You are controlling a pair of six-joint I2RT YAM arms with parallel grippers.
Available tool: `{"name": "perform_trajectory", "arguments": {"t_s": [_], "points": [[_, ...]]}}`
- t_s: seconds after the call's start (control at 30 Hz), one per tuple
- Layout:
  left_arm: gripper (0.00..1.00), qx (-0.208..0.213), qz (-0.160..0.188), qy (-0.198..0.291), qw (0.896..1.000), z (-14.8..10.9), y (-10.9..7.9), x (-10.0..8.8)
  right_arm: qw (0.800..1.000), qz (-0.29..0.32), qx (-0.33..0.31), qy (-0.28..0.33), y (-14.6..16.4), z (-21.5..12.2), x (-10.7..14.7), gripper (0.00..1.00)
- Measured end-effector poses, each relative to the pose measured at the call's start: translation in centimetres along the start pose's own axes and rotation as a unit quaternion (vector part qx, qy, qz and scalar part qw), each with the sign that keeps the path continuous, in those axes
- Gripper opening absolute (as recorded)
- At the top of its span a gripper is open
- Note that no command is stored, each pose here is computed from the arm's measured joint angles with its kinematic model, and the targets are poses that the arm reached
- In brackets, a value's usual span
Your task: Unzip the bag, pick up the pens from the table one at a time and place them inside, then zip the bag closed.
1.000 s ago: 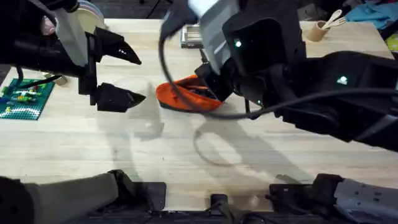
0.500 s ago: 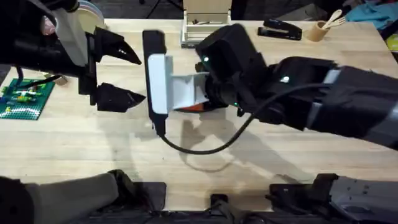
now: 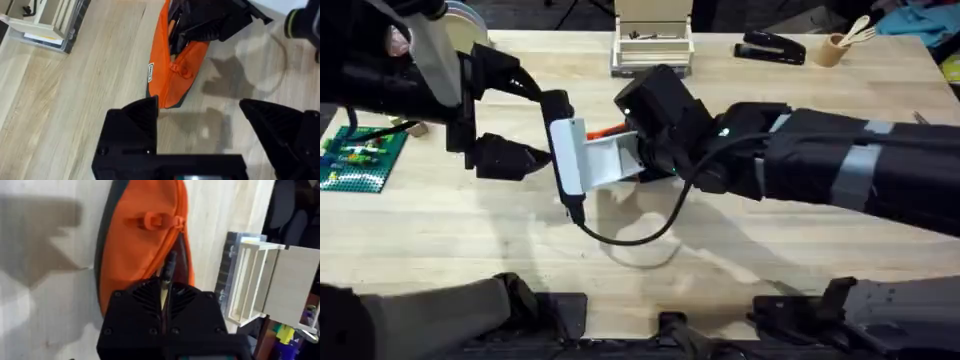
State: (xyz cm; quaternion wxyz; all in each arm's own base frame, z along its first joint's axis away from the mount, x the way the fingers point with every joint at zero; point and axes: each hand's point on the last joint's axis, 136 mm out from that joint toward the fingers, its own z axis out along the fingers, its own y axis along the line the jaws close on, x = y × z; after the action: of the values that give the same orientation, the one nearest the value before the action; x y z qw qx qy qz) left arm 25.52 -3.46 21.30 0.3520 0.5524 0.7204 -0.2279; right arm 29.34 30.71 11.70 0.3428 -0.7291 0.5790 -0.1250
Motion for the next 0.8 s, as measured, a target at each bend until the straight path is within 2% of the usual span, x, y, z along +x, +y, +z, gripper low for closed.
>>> {"name": "perform_trajectory", "arguments": {"t_s": [0.17, 0.33, 0.7, 0.73, 0.8], "points": [[0.994, 0.0, 0.0, 0.0, 1.0, 0.0, 0.0, 0.0, 1.0, 0.006, 0.017, -0.006, -1.0, 0.5, 0.0, 0.034], [0.994, 0.0, 0.0, 0.0, 1.0, 0.0, 0.0, 0.0, 1.0, 0.004, 0.001, -0.006, -0.2, 1.5, 0.2, 0.034], [0.993, 0.0, 0.0, 0.0, 1.0, 0.0, 0.0, 0.0, 0.999, 0.01, 0.011, -0.045, -0.8, 2.1, -1.5, 0.033], [0.993, 0.0, 0.0, 0.0, 1.0, 0.0, 0.0, 0.0, 0.999, 0.01, 0.011, -0.045, -0.8, 2.1, -1.5, 0.084], [0.993, 0.0, 0.0, 0.0, 1.0, 0.0, 0.0, 0.0, 0.999, 0.01, 0.013, -0.048, -0.9, 2.0, -1.6, 0.31]]}}
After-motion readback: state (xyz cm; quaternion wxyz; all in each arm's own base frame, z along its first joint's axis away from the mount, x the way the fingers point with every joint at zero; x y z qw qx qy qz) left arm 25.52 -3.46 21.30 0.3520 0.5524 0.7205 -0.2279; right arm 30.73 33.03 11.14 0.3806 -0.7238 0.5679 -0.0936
